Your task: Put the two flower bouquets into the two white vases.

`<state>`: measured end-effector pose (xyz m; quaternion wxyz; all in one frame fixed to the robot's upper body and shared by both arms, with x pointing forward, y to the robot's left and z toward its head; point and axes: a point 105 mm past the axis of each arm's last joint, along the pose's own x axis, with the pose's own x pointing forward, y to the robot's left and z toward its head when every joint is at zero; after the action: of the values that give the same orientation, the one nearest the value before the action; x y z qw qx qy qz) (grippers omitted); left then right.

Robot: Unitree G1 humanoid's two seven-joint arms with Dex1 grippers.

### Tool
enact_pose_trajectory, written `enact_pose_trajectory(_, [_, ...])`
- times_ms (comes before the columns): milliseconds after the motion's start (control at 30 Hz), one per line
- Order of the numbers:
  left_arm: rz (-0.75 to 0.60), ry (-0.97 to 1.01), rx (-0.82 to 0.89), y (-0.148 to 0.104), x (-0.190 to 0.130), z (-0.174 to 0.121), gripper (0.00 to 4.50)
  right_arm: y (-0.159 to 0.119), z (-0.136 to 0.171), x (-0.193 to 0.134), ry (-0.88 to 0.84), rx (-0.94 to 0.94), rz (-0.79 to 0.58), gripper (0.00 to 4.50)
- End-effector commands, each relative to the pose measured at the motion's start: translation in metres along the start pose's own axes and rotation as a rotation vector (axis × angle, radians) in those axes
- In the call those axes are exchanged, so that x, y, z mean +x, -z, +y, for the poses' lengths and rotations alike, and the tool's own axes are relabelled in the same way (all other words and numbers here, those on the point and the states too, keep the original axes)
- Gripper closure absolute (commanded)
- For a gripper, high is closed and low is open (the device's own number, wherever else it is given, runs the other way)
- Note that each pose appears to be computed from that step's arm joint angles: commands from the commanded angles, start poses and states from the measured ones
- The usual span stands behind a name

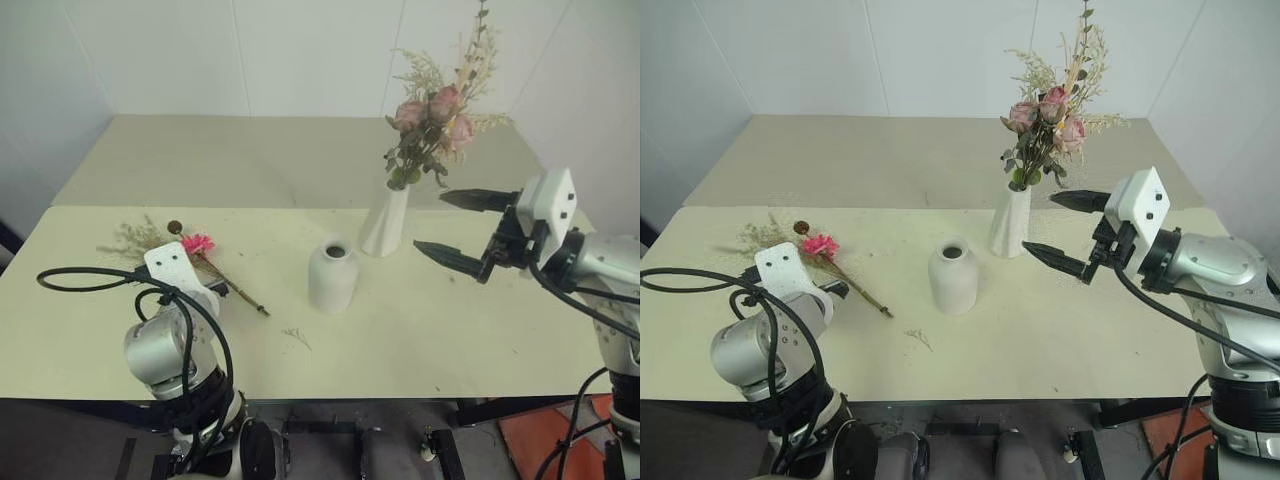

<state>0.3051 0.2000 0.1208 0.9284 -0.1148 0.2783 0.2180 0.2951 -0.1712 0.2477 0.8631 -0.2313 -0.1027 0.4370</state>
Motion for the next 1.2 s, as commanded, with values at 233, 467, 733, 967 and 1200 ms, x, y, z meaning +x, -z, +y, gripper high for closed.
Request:
enact_pose_trajectory(233, [-0.064, 0.266, -0.018, -0.037, -0.02, -0.066, 0.0, -0.014, -0.004, -0.005, 0.054, -0.057, -0.026, 0.04])
enact_pose_trajectory(467, [-0.103, 0.373, -0.015, -0.058, -0.033, -0.092, 0.0, -0.013, -0.006, -0.007, 0.068, -0.075, -0.001, 0.04])
enact_pose_trajectory(733, [-0.163, 0.431, 0.005, -0.076, -0.047, -0.105, 0.0, -0.013, -0.006, -0.011, 0.089, -0.08, 0.007, 0.04])
enact_pose_trajectory(967, [-0.139, 0.445, -0.023, -0.083, -0.041, -0.103, 0.0, -0.01, -0.009, -0.014, 0.11, -0.083, 0.023, 0.04])
enact_pose_trajectory(1200, [-0.248, 0.608, -0.061, -0.111, -0.06, -0.112, 0.0, -0.009, -0.006, -0.014, 0.108, -0.081, 0.026, 0.04])
